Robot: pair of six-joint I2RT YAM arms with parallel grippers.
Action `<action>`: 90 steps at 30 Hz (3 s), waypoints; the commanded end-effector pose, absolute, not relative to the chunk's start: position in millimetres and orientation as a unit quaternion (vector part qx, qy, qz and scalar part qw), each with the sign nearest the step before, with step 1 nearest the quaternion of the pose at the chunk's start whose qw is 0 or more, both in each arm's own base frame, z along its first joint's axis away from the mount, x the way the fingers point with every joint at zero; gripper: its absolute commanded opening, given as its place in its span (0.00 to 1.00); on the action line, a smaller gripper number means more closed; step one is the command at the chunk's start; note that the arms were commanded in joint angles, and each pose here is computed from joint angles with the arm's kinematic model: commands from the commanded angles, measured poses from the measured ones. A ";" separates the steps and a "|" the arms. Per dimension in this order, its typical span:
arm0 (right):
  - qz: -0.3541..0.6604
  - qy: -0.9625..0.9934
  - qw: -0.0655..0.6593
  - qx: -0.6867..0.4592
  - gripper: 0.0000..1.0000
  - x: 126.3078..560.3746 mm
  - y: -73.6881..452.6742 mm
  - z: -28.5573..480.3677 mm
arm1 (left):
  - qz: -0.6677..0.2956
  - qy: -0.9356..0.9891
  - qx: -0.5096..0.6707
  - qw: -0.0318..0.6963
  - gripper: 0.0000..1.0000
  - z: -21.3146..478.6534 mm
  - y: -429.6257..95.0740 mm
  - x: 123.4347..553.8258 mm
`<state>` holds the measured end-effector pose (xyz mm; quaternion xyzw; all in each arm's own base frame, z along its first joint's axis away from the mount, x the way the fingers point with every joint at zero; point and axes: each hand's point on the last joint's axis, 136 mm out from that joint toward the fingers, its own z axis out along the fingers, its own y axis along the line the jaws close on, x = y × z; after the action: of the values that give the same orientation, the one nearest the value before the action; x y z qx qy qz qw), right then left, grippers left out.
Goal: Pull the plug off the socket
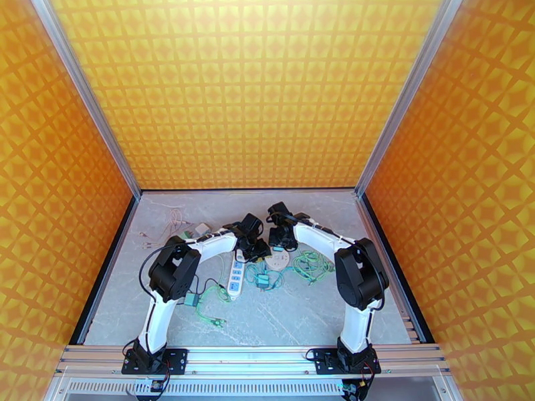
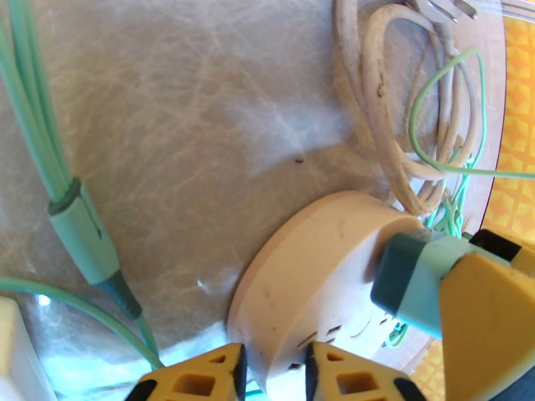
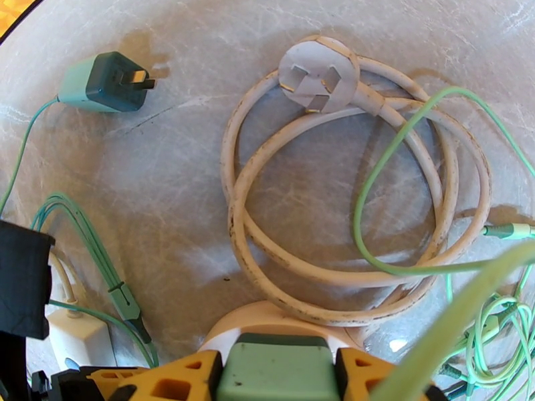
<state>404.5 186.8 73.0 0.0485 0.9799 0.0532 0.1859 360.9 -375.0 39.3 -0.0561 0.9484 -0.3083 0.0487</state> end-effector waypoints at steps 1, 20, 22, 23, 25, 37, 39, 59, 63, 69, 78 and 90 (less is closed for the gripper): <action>0.102 0.977 0.183 0.049 0.25 395.3 208.7 87.2 | -0.252 0.964 -0.037 0.074 0.32 11.0 -353.1 352.3; 0.095 0.980 0.170 0.032 0.27 387.6 220.2 80.9 | -0.246 0.961 0.038 0.117 0.34 -17.3 -375.2 327.2; 0.096 0.980 0.170 0.032 0.26 384.1 222.4 79.8 | -0.229 0.967 0.030 0.105 0.31 -25.3 -370.5 325.0; 0.096 0.980 0.169 0.033 0.27 382.1 223.7 79.2 | -0.221 0.970 0.027 0.102 0.29 -28.3 -367.9 324.0; 0.095 0.980 0.171 0.030 0.27 375.7 229.0 79.9 | -0.208 0.973 0.020 0.093 0.26 -33.5 -364.7 322.3; 0.093 0.980 0.173 0.032 0.25 347.8 232.0 72.4 | -0.184 0.980 0.011 0.068 0.26 -45.5 -362.7 319.9; 0.090 0.980 0.178 0.021 0.25 355.9 234.7 77.3 | -0.182 0.981 0.014 0.065 0.25 -46.6 -362.3 319.1; 0.136 0.978 0.158 0.021 0.23 385.2 226.6 87.3 | -0.170 0.984 -0.014 0.044 0.22 -50.2 -357.6 317.8; 0.145 0.976 0.162 0.022 0.23 357.8 232.5 86.3 | -0.160 0.986 -0.023 0.033 0.22 -50.5 -354.9 319.8; 0.154 0.975 0.157 0.030 0.23 338.1 233.4 79.8 | -0.156 0.987 -0.022 0.030 0.21 -51.5 -355.4 320.7; 0.155 0.975 0.159 0.016 0.22 385.9 225.9 94.6 | -0.141 0.990 0.004 0.027 0.21 -52.7 -357.1 316.5; 0.154 0.977 0.142 0.029 0.22 402.3 214.0 93.3 | -0.132 0.991 0.001 0.019 0.20 -56.4 -359.0 316.5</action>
<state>408.2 173.0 72.9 0.0399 0.9886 0.0612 0.1315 356.9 -394.8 38.7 -0.0033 0.9632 -0.2501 0.0983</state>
